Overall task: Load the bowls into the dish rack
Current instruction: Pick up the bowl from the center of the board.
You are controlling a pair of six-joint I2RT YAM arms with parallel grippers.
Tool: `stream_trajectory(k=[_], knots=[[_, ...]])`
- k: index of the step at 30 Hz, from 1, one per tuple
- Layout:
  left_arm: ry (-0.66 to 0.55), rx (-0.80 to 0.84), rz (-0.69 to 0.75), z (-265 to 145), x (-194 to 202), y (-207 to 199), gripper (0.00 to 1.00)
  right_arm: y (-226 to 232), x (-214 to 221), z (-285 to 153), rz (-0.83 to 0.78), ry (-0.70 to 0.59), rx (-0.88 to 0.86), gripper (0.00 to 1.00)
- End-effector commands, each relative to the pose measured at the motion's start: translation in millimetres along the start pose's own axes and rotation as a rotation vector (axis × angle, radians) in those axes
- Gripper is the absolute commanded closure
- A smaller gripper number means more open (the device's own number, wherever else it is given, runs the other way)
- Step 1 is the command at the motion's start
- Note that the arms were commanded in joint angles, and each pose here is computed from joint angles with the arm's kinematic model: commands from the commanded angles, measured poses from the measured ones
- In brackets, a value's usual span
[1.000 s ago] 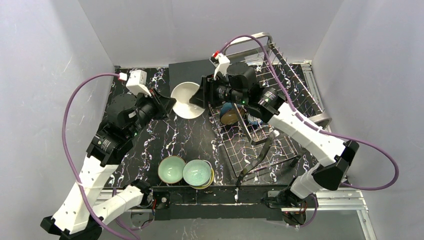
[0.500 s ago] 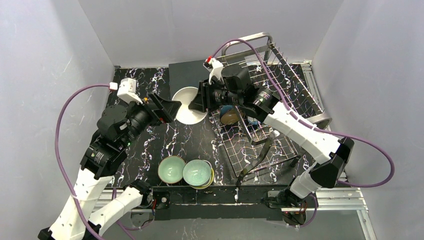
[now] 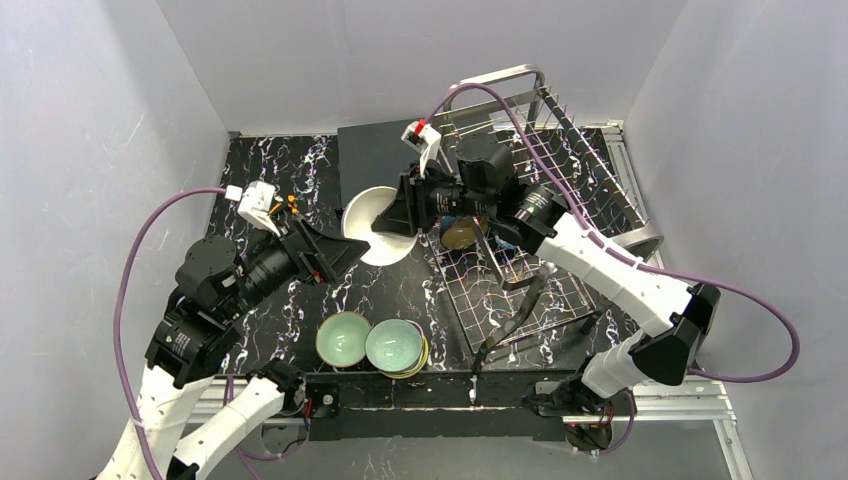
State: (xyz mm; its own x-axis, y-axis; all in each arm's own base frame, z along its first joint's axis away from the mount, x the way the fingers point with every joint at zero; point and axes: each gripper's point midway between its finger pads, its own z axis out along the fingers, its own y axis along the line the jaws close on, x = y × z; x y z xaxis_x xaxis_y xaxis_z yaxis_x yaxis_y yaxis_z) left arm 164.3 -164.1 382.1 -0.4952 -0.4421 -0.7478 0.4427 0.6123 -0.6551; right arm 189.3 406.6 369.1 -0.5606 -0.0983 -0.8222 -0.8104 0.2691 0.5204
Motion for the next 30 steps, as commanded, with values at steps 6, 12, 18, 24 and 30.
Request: stream_trajectory(k=[6,12,18,24,30], knots=[[0.109,0.203,-0.049,-5,16,-37,0.04,60,-28,-21,-0.13,-0.1,-0.273,0.99],[0.161,0.246,-0.083,3,20,-46,0.1,61,-25,-21,-0.13,-0.086,-0.286,0.99],[0.132,0.263,-0.078,5,13,-50,0.29,58,-17,-18,-0.118,-0.06,-0.283,0.99],[0.119,0.234,-0.07,2,14,-44,0.63,55,-16,-17,-0.111,-0.052,-0.272,0.98],[0.076,0.208,-0.058,-2,12,-37,1.0,54,-19,-18,-0.112,-0.058,-0.257,0.75]])
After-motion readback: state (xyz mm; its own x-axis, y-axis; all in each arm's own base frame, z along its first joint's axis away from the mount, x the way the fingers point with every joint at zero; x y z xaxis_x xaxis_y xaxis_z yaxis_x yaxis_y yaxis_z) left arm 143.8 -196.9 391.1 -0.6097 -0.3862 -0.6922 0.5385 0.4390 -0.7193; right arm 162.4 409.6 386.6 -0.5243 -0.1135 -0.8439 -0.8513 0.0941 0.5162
